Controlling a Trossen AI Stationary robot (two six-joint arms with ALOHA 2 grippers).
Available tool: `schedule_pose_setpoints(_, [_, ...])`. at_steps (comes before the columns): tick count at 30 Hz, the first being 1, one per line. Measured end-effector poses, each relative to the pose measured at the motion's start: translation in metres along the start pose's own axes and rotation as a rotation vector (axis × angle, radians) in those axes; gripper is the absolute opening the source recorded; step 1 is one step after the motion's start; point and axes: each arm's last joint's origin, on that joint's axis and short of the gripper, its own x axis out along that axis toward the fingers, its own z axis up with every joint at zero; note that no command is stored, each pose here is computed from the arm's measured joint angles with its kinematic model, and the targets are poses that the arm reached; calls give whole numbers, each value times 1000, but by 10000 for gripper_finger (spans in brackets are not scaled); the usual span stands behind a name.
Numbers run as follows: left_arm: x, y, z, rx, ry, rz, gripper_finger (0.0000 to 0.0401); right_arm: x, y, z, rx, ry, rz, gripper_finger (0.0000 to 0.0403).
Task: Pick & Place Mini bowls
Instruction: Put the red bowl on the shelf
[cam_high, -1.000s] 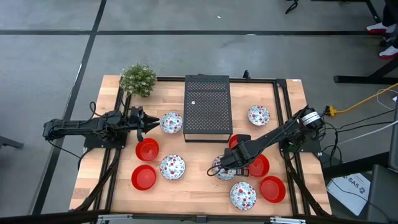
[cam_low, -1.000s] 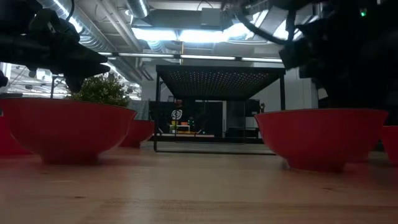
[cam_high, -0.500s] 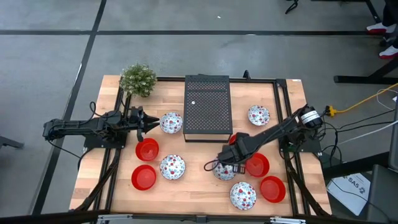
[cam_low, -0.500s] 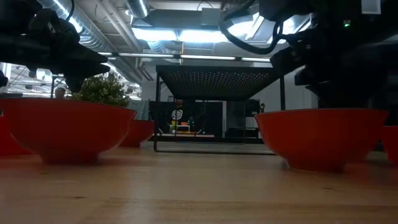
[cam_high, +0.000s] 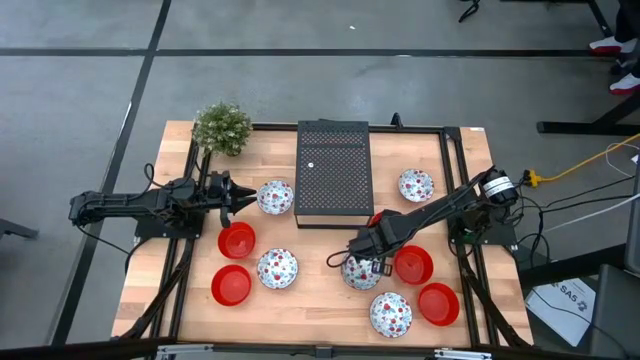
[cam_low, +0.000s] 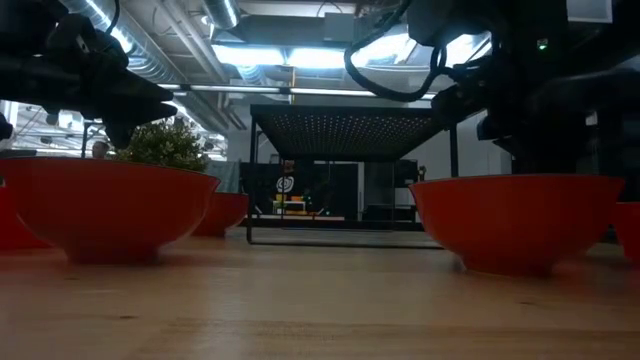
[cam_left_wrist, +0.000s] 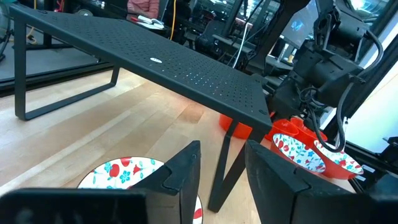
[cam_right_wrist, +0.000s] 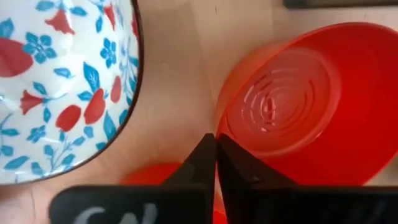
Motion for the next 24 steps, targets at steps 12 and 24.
schedule_pose_setpoints(12, [0, 0, 0, 0, 0, 0, 123, -18, 0, 0, 23, -2, 36, 4])
schedule_pose_setpoints(24, [0, 0, 0, 0, 0, 0, 123, -38, -9, -11, 100, -25, 51, 1])
